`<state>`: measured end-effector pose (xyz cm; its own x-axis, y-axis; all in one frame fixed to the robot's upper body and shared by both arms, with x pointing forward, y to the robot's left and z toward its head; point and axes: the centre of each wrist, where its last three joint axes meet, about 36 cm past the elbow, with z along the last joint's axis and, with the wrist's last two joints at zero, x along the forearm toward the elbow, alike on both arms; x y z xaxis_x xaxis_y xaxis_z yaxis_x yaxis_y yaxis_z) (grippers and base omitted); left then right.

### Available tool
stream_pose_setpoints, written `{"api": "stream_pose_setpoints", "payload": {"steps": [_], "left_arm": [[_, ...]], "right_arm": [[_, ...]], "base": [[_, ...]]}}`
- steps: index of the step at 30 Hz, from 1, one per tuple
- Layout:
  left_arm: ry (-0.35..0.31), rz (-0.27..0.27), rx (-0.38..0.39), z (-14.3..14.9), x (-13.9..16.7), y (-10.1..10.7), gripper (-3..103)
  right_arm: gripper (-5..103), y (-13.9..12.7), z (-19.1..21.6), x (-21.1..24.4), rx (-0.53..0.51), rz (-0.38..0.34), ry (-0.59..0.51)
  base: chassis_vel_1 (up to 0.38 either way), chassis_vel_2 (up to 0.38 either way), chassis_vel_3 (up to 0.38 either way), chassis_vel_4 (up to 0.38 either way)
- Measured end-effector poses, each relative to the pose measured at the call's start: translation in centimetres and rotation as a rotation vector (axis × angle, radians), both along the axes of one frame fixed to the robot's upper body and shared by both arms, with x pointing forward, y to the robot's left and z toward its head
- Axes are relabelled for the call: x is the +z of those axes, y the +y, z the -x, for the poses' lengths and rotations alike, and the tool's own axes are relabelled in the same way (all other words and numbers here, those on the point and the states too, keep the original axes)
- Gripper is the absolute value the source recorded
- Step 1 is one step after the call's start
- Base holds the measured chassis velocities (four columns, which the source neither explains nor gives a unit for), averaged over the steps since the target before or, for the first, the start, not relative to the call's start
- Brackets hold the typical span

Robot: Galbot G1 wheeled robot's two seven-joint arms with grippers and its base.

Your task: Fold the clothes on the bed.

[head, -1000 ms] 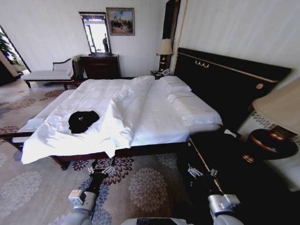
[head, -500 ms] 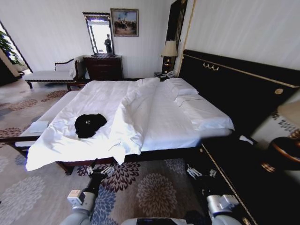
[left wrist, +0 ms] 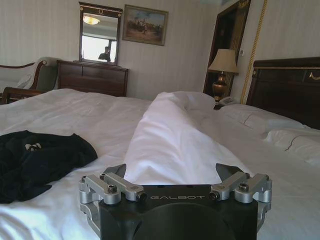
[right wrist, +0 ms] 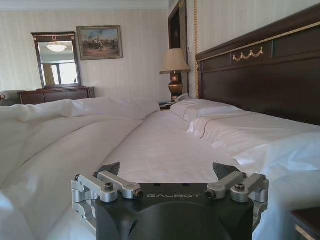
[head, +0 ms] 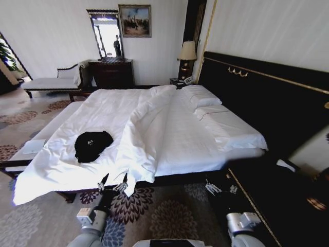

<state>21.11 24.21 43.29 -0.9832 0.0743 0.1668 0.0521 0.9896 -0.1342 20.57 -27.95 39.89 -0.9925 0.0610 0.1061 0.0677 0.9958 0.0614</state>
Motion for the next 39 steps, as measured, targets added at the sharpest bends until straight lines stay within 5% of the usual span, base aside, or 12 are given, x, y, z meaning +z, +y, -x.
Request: {"api": "stream_pose_setpoints", "payload": {"steps": [24,35,39], "left_arm": [[0.000,-0.001,0.008,0.2,0.0,0.1,100],[0.002,0.004,0.012,0.3,-0.2,0.1,100],[0.003,0.004,0.001,0.1,-0.4,0.1,100]], "right_arm": [[100,0.7,-0.4,0.7,0.012,-0.026,-0.016],[100,1.0,-2.7,1.3,0.100,-0.115,0.004],[100,0.9,-3.6,1.3,0.190,-0.219,0.018]], "base": [[0.089,0.357,-0.093,-0.358],[0.011,0.134,-0.006,-0.138],[-0.003,-0.016,0.010,0.012]]}}
